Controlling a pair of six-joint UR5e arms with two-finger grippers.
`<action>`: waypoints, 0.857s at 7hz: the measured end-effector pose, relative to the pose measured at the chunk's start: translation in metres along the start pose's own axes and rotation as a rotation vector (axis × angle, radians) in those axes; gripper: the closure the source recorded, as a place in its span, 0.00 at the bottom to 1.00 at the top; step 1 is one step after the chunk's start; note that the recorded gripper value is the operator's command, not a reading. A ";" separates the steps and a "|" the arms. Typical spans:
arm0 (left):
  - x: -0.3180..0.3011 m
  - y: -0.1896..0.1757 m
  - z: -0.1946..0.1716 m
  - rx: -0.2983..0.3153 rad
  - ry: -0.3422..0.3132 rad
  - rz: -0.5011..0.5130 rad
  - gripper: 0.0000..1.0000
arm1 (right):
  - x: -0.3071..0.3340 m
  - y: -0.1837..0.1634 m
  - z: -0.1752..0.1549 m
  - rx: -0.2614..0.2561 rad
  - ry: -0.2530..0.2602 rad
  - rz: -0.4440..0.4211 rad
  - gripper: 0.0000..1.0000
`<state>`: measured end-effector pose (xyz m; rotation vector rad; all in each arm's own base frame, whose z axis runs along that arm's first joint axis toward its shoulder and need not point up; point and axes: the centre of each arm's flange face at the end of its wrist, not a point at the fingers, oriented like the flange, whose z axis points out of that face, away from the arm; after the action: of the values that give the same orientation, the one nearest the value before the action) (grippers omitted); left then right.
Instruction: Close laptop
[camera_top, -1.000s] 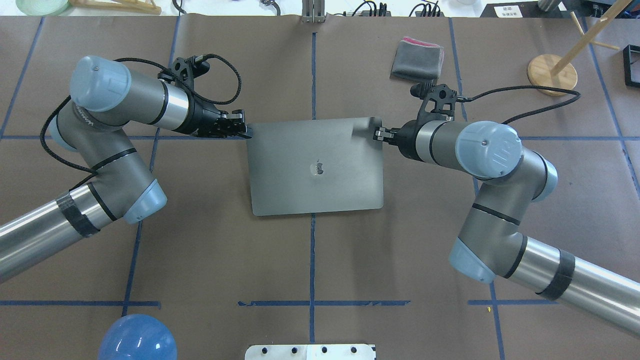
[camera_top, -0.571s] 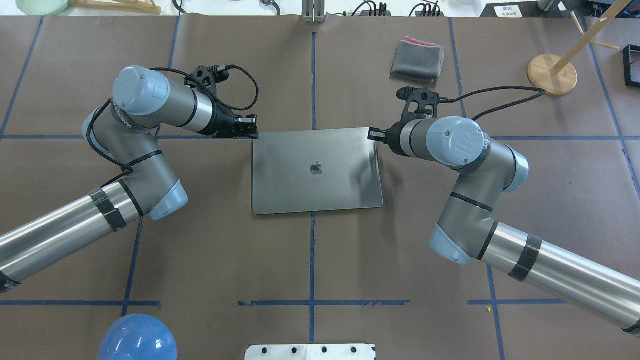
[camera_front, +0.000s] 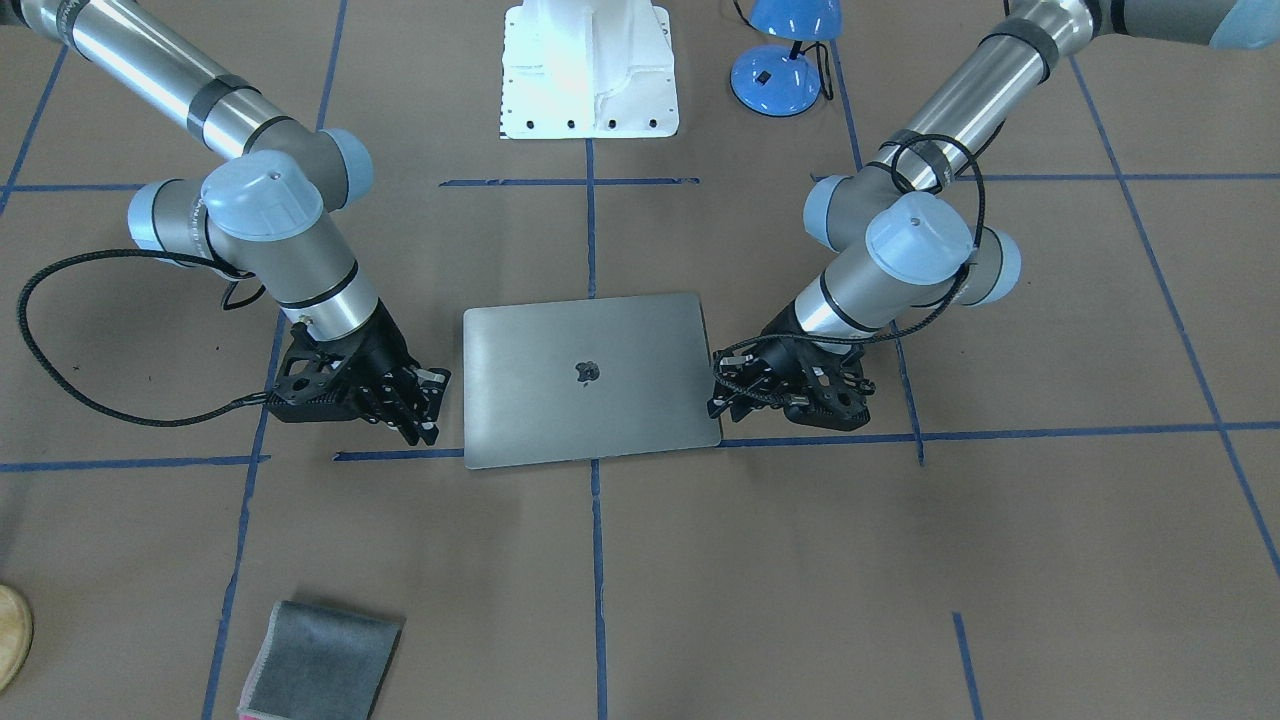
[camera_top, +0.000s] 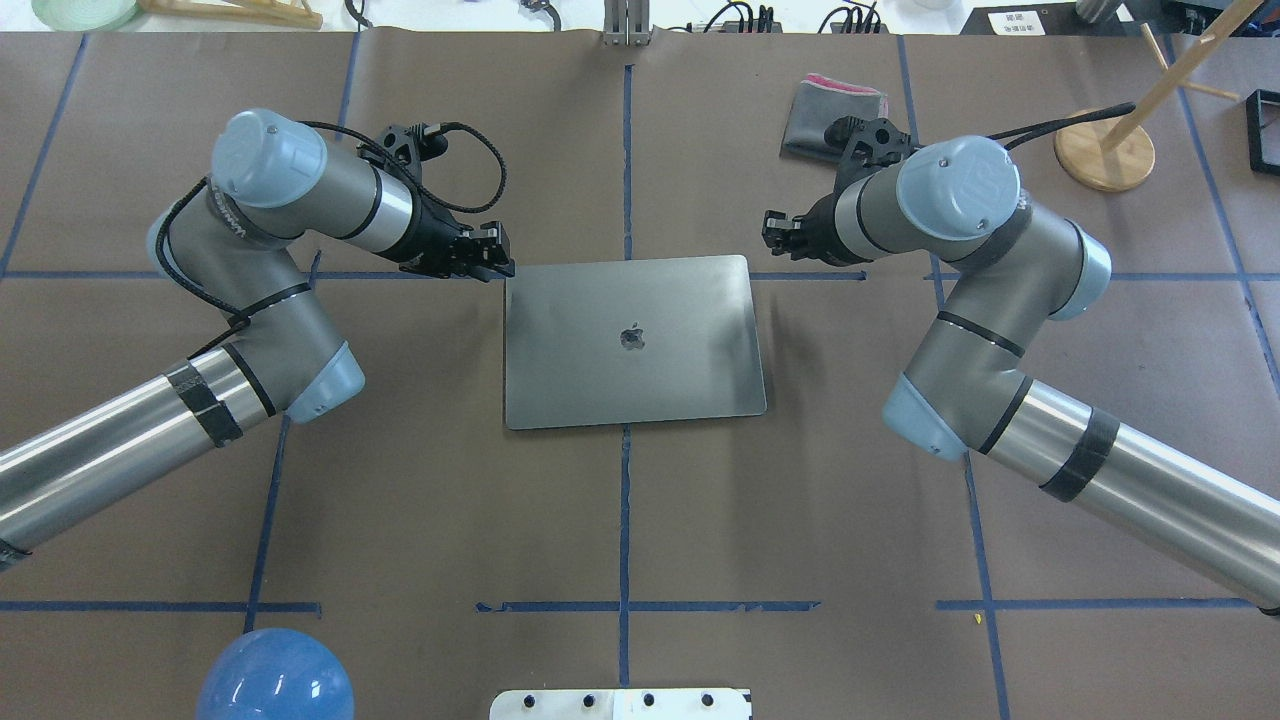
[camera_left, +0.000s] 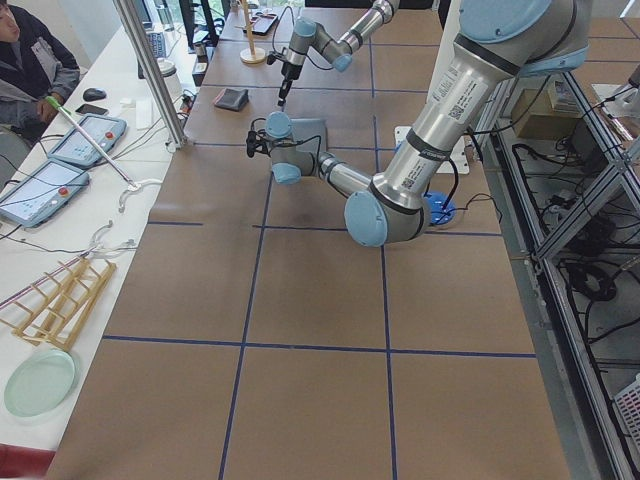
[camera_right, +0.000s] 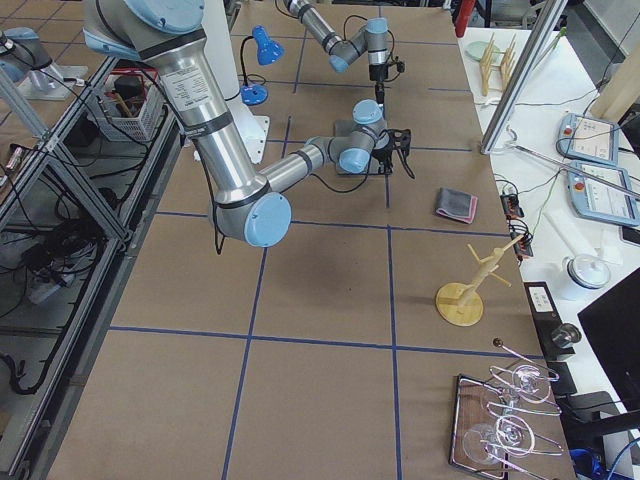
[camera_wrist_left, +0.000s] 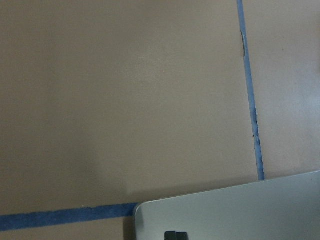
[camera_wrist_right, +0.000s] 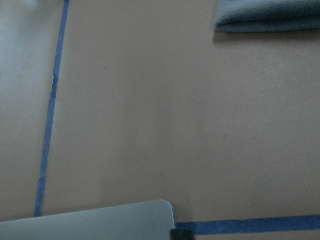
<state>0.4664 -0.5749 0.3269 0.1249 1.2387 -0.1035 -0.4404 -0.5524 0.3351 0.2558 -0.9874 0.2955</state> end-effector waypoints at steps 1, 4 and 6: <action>-0.020 -0.019 -0.026 -0.018 -0.026 -0.037 0.00 | 0.015 -0.022 -0.016 -0.043 0.053 0.003 0.00; -0.087 -0.052 -0.121 -0.032 -0.225 0.063 0.00 | 0.098 -0.085 -0.077 -0.134 0.200 -0.166 0.00; -0.153 -0.052 -0.203 -0.098 -0.381 0.218 0.00 | 0.199 -0.124 -0.124 -0.206 0.220 -0.266 0.00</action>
<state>0.2196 -0.5940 0.4041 0.1470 0.8422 0.1189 -0.1964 -0.5995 0.4285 0.1606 -0.7493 -0.0223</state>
